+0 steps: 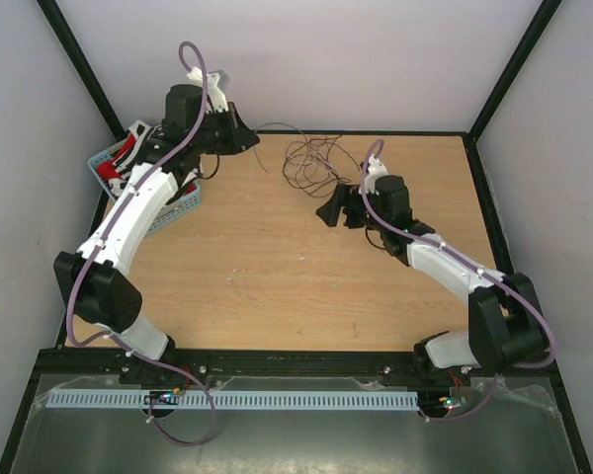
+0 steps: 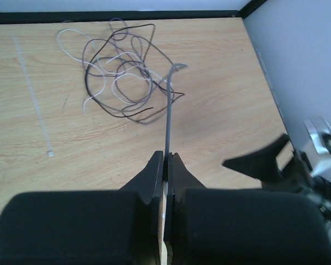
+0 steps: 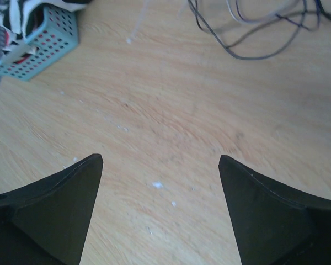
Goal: Zip-tie the wires
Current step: Pick up the cable at the center of the board.
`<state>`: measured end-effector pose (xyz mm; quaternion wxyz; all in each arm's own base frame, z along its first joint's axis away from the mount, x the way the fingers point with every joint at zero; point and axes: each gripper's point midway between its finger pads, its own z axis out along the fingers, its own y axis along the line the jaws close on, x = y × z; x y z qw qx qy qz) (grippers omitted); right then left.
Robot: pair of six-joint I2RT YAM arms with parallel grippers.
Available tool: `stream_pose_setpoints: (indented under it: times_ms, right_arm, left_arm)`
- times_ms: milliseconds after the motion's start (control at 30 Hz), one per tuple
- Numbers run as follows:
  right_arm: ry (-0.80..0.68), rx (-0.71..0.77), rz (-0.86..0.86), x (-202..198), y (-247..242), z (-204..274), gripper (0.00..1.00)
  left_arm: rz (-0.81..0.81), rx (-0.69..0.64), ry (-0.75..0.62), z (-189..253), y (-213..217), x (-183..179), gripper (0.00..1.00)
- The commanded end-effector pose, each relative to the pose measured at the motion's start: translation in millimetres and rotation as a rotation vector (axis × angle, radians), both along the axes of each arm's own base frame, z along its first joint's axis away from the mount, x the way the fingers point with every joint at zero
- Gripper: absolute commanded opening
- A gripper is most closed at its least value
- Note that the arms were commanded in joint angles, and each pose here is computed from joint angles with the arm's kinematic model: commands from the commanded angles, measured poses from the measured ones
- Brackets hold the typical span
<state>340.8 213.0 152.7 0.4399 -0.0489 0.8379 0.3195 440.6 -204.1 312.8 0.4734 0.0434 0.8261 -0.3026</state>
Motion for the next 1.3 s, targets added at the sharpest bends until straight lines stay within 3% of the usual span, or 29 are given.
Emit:
stream_pose_setpoints:
  times_ms: [0, 267, 567, 700, 1067, 1167, 1267]
  right_arm:
    - [-0.129, 0.084, 0.067, 27, 32, 49, 0.97]
    - [-0.263, 0.079, -0.045, 81, 47, 76, 0.98]
    - [-0.255, 0.04, -0.014, 119, 88, 40, 0.98]
    - [-0.238, 0.046, -0.03, 139, 99, 16, 0.9]
    - [-0.214, 0.006, -0.071, 179, 114, -40, 0.88]
    - [-0.213, -0.004, -0.056, 183, 119, -48, 0.77]
    - [-0.226, -0.027, -0.041, 185, 119, -46, 0.54]
  left_arm:
    - [-0.112, -0.057, -0.072, 45, -12, -28, 0.0]
    - [-0.144, -0.115, -0.168, 98, -15, -52, 0.0]
    - [-0.142, -0.134, -0.186, 110, -13, -64, 0.0]
    - [-0.138, -0.141, -0.194, 115, -11, -68, 0.0]
    - [-0.146, -0.175, -0.209, 130, -13, -77, 0.0]
    - [-0.142, -0.171, -0.22, 133, -11, -78, 0.0]
    - [-0.133, -0.162, -0.23, 134, -8, -80, 0.0]
